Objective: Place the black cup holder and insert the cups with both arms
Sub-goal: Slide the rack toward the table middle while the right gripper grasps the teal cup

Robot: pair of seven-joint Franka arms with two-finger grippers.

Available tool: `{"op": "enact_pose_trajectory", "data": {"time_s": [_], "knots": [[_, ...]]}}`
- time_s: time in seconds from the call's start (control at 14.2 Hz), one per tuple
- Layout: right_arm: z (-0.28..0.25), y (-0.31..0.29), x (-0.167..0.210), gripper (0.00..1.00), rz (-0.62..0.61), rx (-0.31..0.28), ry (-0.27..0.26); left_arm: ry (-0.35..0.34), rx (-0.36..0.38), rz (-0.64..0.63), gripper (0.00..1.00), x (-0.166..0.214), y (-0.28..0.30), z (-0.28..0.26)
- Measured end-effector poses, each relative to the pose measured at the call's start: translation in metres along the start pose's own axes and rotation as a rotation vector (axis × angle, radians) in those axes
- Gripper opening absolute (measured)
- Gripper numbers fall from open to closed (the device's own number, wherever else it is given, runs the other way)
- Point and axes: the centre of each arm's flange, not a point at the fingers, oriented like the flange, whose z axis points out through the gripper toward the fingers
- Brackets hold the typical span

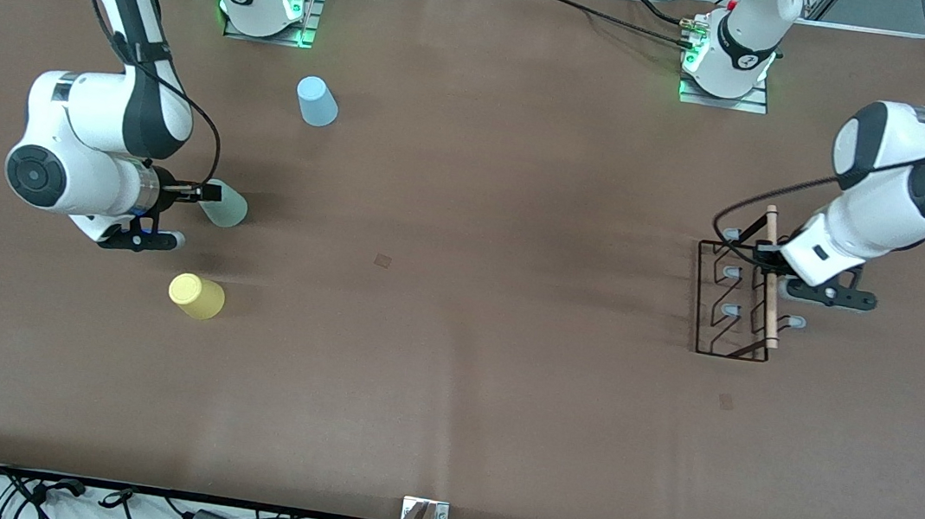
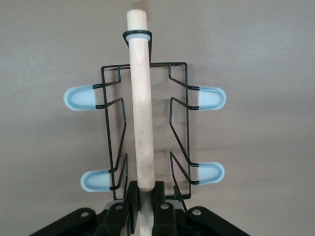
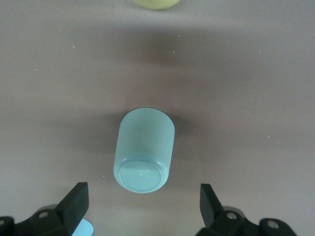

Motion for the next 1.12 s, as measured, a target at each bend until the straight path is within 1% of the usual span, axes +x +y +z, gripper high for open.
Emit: {"op": "enact_pose_trajectory", "data": {"time_s": [0.14,0.35,0.49,0.63,0.91,1.12], "knots": [[0.011,-0.003,0.002,1.00,-0.005,-0.002,-0.002,-0.005,-0.003,0.051,0.16,-0.001,0.033,-0.014],[0.025,-0.005,0.007,1.00,-0.008,-0.004,-0.007,0.007,-0.057,0.036,0.16,-0.001,0.089,-0.031],[0.032,-0.005,0.008,1.00,-0.008,-0.004,-0.016,0.011,-0.068,0.043,0.16,-0.005,0.137,-0.039],[0.037,-0.005,0.008,1.00,-0.004,-0.004,-0.026,0.010,-0.095,0.033,0.16,-0.009,0.197,-0.044],[0.044,-0.004,0.005,1.00,0.003,-0.003,-0.034,-0.036,-0.171,0.004,0.16,-0.013,0.287,-0.038],[0.045,-0.003,0.005,1.00,0.015,0.007,-0.033,-0.074,-0.200,-0.035,0.16,-0.023,0.346,-0.031]]}}
